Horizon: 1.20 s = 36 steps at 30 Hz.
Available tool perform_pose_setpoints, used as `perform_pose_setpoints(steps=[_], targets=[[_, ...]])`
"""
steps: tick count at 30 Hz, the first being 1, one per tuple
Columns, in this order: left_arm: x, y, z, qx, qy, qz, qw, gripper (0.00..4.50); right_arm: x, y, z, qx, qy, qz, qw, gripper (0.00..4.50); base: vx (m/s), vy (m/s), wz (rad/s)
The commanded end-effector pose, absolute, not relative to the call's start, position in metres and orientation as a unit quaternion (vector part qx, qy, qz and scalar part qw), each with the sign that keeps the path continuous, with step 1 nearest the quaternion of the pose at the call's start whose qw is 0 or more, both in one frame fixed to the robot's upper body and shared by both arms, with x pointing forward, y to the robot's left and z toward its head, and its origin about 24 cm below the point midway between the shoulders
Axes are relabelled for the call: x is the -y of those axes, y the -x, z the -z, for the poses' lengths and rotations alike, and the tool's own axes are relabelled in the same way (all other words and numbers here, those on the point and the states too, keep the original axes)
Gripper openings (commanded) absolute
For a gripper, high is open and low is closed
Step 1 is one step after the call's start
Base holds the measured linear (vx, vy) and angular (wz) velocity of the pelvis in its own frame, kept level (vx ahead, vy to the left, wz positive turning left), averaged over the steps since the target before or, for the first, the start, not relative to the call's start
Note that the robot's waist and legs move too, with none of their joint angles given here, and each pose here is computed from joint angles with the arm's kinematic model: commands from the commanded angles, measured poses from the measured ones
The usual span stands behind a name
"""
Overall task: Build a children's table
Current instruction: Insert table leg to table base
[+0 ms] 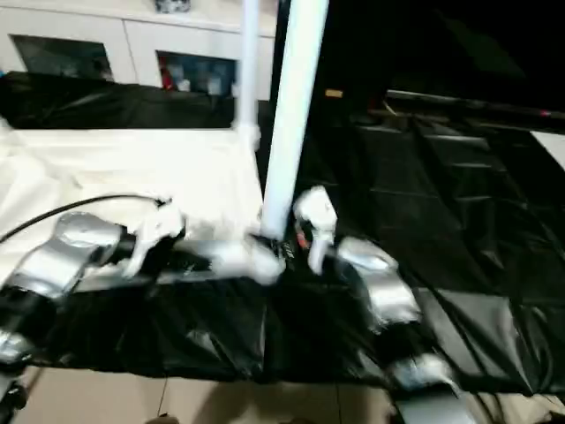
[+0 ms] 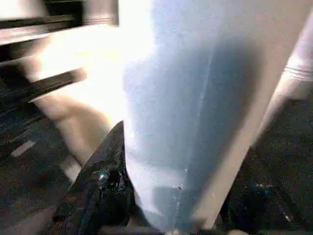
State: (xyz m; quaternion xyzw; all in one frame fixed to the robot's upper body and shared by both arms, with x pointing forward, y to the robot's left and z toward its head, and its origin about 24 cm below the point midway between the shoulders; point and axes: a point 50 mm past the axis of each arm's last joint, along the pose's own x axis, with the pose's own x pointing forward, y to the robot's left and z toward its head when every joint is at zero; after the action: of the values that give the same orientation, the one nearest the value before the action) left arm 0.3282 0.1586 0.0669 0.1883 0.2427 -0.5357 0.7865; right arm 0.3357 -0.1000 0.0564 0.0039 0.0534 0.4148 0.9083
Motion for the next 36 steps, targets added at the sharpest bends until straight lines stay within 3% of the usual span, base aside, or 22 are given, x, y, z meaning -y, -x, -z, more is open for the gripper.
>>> perform_pose_setpoints(steps=[1,4,7,9,19,21,30,32,34,36], targets=[[-0.146,-0.339,-0.086,-0.206,-0.187,0.493,0.824,0.00,0.103,-0.332,-0.023,-0.139,-0.010,-0.349,0.927,1.88,0.000,0.000,0.00],[-0.138,-0.340,-0.087,-0.202,-0.179,0.481,0.834,0.00,0.101,-0.335,-0.022,-0.146,-0.014,-0.326,0.934,1.88,0.000,0.000,0.00],[-0.109,-0.333,-0.088,-0.195,-0.148,0.477,0.844,0.00,0.093,-0.342,-0.018,-0.174,-0.031,-0.268,0.947,1.88,0.000,0.000,0.00],[-0.102,-0.330,-0.084,-0.197,-0.156,0.483,0.839,0.00,0.088,-0.342,-0.017,-0.180,-0.038,-0.266,0.946,1.88,0.000,0.000,0.00],[-0.103,-0.328,-0.079,-0.204,-0.171,0.480,0.836,0.00,0.070,-0.340,-0.018,-0.171,-0.039,-0.282,0.943,1.88,0.000,0.000,0.00],[-0.106,-0.327,-0.080,-0.205,-0.176,0.477,0.836,0.00,0.067,-0.341,-0.020,-0.166,-0.062,-0.289,0.941,2.44,0.000,0.000,0.00],[-0.115,-0.326,-0.081,-0.198,-0.180,0.489,0.830,0.00,0.068,-0.343,-0.030,-0.134,-0.075,-0.329,0.932,3.18,0.000,0.000,0.00],[-0.117,-0.324,-0.081,-0.195,-0.178,0.501,0.824,0.00,0.069,-0.341,-0.034,-0.124,-0.066,-0.356,0.924,3.40,0.000,0.000,0.00],[-0.122,-0.318,-0.084,-0.177,-0.172,0.541,0.804,0.00,0.072,-0.334,-0.041,-0.106,-0.050,-0.431,0.895,3.54,0.000,0.000,0.00],[-0.123,-0.317,-0.084,-0.177,-0.171,0.547,0.800,0.00,0.073,-0.332,-0.042,-0.103,-0.042,-0.447,0.888,3.72,0.000,0.000,0.00]])
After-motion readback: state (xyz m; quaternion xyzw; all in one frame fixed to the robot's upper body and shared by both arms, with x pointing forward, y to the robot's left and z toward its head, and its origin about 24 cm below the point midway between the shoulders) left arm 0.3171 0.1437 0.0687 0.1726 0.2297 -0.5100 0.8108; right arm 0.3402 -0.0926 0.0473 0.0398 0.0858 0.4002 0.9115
